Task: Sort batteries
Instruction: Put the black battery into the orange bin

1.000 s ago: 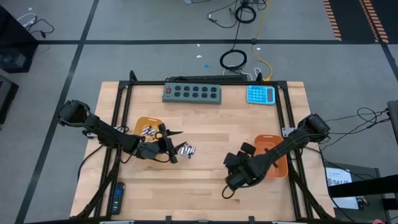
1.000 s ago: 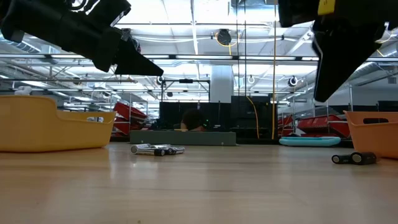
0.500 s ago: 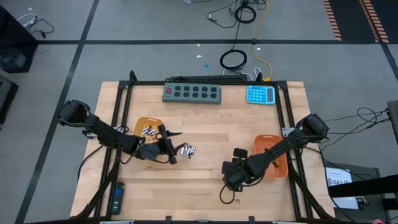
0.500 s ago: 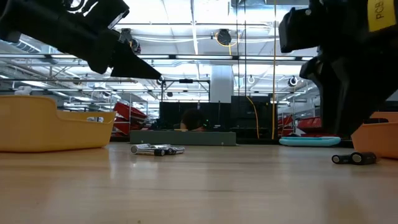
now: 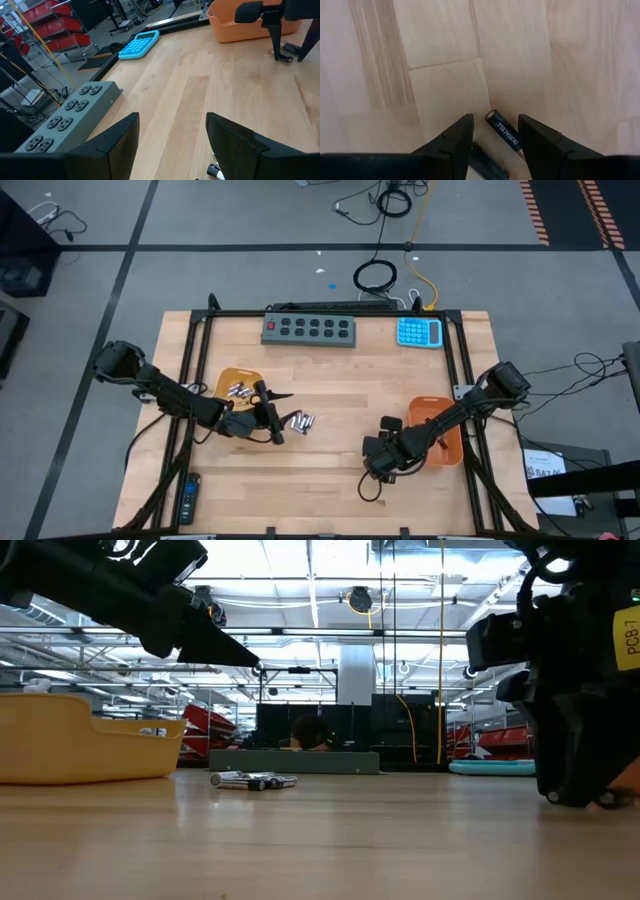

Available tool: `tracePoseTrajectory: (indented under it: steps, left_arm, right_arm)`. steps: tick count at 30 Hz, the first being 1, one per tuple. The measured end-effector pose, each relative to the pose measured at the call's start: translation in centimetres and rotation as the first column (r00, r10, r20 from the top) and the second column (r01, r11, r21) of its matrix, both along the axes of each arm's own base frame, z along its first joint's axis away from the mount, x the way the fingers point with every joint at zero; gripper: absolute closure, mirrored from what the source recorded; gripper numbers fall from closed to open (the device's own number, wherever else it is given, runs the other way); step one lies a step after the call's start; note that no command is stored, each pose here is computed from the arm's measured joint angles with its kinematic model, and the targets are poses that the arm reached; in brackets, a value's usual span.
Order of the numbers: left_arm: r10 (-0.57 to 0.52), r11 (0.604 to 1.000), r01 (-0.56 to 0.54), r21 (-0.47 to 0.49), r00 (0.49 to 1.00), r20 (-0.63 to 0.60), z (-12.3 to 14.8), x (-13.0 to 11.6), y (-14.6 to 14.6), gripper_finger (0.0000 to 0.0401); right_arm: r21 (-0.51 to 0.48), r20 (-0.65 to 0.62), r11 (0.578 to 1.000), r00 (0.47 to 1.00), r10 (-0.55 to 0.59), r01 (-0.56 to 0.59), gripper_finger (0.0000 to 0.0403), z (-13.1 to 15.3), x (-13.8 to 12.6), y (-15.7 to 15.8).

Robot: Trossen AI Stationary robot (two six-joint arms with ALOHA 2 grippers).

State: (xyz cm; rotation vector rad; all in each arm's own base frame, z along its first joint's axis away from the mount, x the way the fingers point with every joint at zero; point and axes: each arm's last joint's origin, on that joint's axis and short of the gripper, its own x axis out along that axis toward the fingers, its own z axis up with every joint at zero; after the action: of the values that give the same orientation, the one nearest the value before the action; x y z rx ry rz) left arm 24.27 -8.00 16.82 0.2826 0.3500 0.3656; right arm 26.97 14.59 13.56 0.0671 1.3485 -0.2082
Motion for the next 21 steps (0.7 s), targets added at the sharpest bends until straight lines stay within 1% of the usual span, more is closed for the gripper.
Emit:
tracePoseTrajectory:
  steps: [3, 5, 9, 12, 14, 16, 18, 21]
  left_arm:
    - [0.003, 1.000, -0.003, 0.000, 1.000, -0.001, 0.0, 0.0, 0.1, 0.0162]
    - [0.006, 1.000, -0.006, 0.002, 1.000, -0.005, 0.0, 0.0, 0.2, 0.0162]
    - [0.012, 1.000, -0.012, 0.007, 1.000, -0.016, -0.1, 0.0, 0.3, 0.0162]
    - [0.012, 1.000, -0.012, 0.007, 1.000, -0.017, -0.2, 0.0, 0.3, 0.0162]
    - [0.012, 1.000, -0.012, 0.007, 1.000, -0.017, -0.1, 0.0, 0.3, 0.0162]
    - [0.012, 1.000, -0.012, 0.007, 1.000, -0.017, -0.1, 0.0, 0.3, 0.0162]
    - [0.012, 1.000, -0.012, 0.007, 1.000, -0.018, -0.2, 0.0, 0.3, 0.0162]
    - [0.012, 1.000, -0.012, 0.009, 1.000, -0.020, -0.2, 0.0, 0.3, 0.0162]
  right_arm:
    - [0.016, -0.013, 1.000, 1.000, -0.003, 0.003, 0.0256, -0.3, -0.1, -0.4]
    - [0.012, -0.024, 1.000, 1.000, -0.001, 0.002, 0.0266, -0.5, -0.2, -0.6]
    - [0.027, -0.045, 1.000, 0.999, 0.001, 0.001, 0.0309, -0.8, -0.3, -1.0]
    - [0.045, -0.011, 0.999, 1.000, 0.010, -0.010, 0.0342, -0.5, 0.0, -0.8]
    - [0.038, 0.005, 0.999, 1.000, 0.012, -0.012, 0.0352, -0.1, 0.4, -0.7]
    - [0.031, 0.004, 0.999, 1.000, 0.008, -0.008, 0.0352, 0.2, 0.5, -0.6]
    - [0.005, 0.009, 1.000, 1.000, -0.010, 0.010, 0.0343, 0.6, 0.9, -0.6]
    - [0.017, 0.043, 0.999, 0.998, -0.034, 0.034, 0.0322, 2.4, 1.8, 0.1]
